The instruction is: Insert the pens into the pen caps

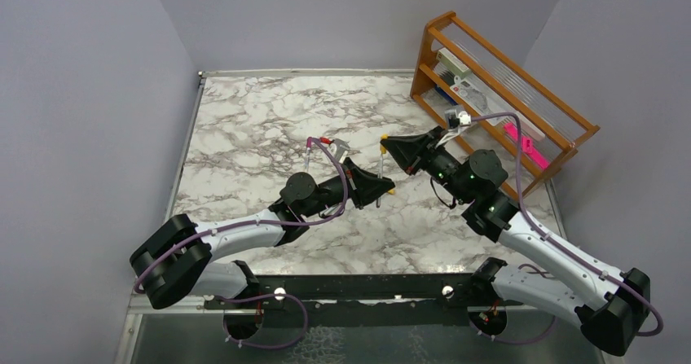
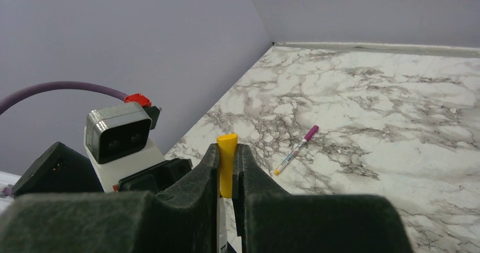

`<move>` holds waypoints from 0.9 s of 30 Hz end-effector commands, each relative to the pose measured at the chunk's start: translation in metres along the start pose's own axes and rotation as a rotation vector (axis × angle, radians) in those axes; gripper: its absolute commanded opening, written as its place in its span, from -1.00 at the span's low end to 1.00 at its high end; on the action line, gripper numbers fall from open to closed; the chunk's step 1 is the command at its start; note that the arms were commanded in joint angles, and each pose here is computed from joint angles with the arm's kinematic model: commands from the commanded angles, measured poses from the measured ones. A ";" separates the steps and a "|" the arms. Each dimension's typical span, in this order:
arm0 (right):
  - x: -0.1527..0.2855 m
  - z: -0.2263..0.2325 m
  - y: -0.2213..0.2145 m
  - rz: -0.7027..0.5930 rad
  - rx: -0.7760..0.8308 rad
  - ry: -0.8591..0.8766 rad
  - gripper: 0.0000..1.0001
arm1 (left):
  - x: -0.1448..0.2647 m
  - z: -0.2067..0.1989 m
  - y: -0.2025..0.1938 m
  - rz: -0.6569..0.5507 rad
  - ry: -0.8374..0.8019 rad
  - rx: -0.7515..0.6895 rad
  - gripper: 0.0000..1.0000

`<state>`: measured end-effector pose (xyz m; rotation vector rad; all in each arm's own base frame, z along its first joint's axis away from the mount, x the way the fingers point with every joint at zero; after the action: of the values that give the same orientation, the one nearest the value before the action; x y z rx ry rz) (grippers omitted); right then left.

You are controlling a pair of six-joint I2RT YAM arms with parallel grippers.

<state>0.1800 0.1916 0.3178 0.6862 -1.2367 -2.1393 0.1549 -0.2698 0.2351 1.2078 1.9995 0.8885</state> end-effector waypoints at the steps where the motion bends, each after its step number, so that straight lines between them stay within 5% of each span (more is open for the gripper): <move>1: -0.003 0.009 0.020 -0.055 0.029 0.024 -0.97 | -0.001 -0.003 0.002 -0.022 -0.021 -0.005 -1.00; 27: 0.002 0.002 -0.001 0.006 0.011 0.025 -0.97 | -0.006 -0.006 0.007 -0.035 -0.043 0.000 -1.00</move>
<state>0.1812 0.1923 0.3211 0.7009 -1.2484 -2.1347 0.1557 -0.2709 0.2325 1.2156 2.0044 0.8886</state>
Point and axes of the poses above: each gripper's point midway between its finger pads, its own x axis back along the fingers, its own z axis along the line the jaws close on, y = z × x, the point moved 10 cm from there along x, back along the fingers
